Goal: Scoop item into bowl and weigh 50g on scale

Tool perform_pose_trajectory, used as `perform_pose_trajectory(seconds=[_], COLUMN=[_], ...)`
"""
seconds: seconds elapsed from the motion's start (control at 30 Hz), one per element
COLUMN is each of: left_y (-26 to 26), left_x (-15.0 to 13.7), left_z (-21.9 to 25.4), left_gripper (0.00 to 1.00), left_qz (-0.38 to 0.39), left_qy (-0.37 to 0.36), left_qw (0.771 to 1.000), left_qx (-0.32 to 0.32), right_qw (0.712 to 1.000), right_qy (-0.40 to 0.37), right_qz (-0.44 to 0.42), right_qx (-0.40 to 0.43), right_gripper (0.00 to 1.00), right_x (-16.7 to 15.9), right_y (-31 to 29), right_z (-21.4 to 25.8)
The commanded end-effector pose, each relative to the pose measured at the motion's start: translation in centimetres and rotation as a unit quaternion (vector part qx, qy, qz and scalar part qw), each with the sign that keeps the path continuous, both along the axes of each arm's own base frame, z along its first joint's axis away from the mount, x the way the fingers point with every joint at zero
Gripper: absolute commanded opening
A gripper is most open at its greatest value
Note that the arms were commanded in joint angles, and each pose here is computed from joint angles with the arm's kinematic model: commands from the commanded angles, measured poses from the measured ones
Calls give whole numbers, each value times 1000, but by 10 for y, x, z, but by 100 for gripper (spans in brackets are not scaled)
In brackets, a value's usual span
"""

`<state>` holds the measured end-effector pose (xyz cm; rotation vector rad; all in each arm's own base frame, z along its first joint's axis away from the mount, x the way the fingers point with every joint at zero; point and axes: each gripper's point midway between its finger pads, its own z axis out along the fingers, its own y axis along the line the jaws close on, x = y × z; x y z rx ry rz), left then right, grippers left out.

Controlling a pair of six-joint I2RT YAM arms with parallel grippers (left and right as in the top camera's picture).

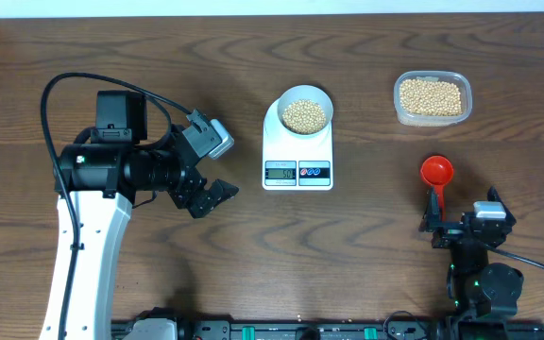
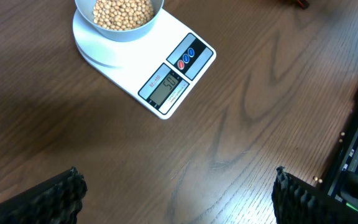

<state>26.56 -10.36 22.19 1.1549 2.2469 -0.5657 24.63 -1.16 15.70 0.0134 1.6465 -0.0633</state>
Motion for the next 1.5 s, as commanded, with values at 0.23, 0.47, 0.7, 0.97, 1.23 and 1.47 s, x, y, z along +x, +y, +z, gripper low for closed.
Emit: perform_pose_trajectory(seconds=[0.23, 0.47, 0.7, 0.97, 1.23, 1.47], left_y=[-1, -1, -1, -9, -19, -18], left_x=[1, 1, 1, -4, -26, -61], left_z=[6, 6, 6, 12, 36, 64], left_gripper=[98, 98, 98, 98, 98, 98], left_qz=[1, 1, 1, 22, 51, 61], left_qy=[-6, -6, -6, 24, 48, 5], left_qw=[1000, 1000, 1000, 998, 993, 992], left_qx=[-6, -6, -6, -46, -100, -110], right_qw=[1000, 1000, 1000, 1000, 1000, 1000], right_qy=[-2, -2, -2, -2, -2, -2], right_qz=[-5, -5, -5, -5, -5, -5], right_qx=[8, 8, 8, 8, 8, 8], right_gripper=[99, 99, 99, 99, 99, 99], right_x=[0, 0, 0, 0, 0, 0], right_y=[-1, -1, -1, -1, -1, -1], right_z=[0, 0, 0, 0, 0, 0])
